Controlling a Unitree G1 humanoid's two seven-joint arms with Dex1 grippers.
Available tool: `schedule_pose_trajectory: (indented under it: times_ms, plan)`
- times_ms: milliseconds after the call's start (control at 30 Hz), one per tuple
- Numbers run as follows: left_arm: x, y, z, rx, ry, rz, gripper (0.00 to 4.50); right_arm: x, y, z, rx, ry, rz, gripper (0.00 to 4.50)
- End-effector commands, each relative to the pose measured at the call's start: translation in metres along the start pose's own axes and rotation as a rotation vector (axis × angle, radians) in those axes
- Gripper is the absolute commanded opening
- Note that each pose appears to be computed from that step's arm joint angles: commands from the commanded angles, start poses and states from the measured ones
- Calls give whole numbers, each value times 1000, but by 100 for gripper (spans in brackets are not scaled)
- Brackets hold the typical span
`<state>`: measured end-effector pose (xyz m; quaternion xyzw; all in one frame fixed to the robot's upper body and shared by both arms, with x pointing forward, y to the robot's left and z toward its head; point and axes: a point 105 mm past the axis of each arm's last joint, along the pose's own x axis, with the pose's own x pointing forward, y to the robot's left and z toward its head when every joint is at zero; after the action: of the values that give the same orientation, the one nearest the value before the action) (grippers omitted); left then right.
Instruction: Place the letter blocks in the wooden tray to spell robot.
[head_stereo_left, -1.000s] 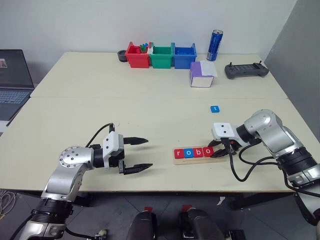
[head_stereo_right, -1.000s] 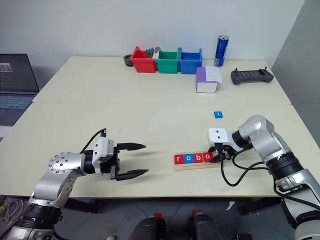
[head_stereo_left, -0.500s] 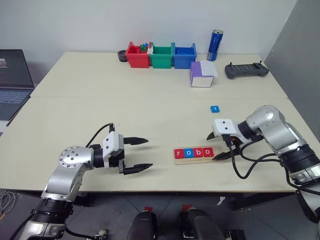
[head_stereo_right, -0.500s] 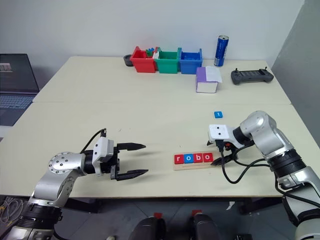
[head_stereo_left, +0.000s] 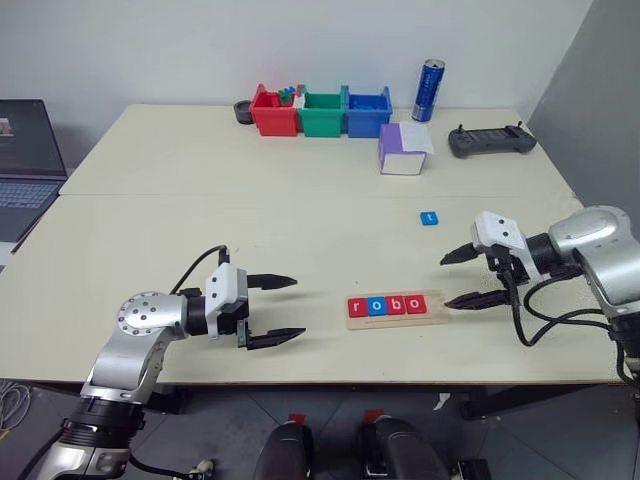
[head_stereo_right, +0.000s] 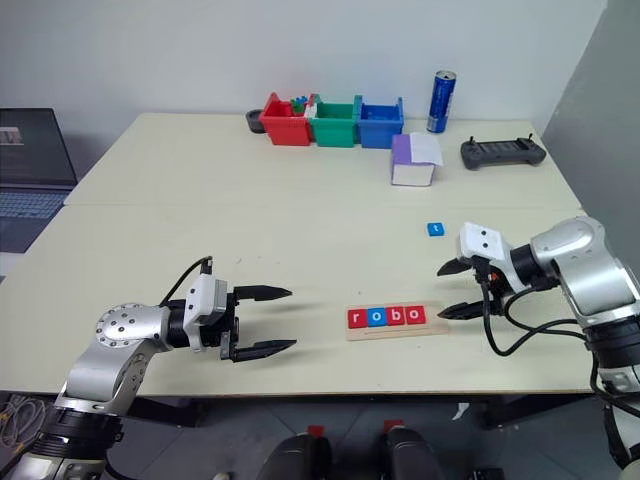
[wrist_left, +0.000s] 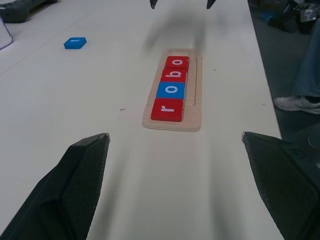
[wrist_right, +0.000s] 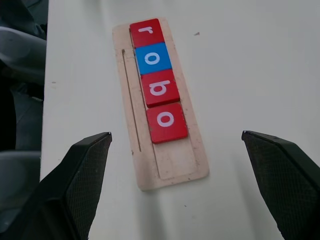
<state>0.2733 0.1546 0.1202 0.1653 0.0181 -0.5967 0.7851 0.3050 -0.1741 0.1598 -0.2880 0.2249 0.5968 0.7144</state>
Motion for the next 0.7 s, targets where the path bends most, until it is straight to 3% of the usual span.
schedule_pose_trajectory:
  times_ms: [33,367,533,633,700]
  plan:
    - [0,4,10,37,-20,-9,450,3,-2,1,-26,14,-37,444]
    - [-3,4,11,44,-14,-11,450,-1,-43,14,36,-103,-260,444]
    - [-2,0,10,34,-19,2,450,-11,-101,35,285,-313,-650,444]
    - [-3,0,10,34,-20,9,450,-19,-127,10,493,-266,-914,444]
    - [-3,1,10,34,-19,11,450,-16,-132,2,565,-247,-967,444]
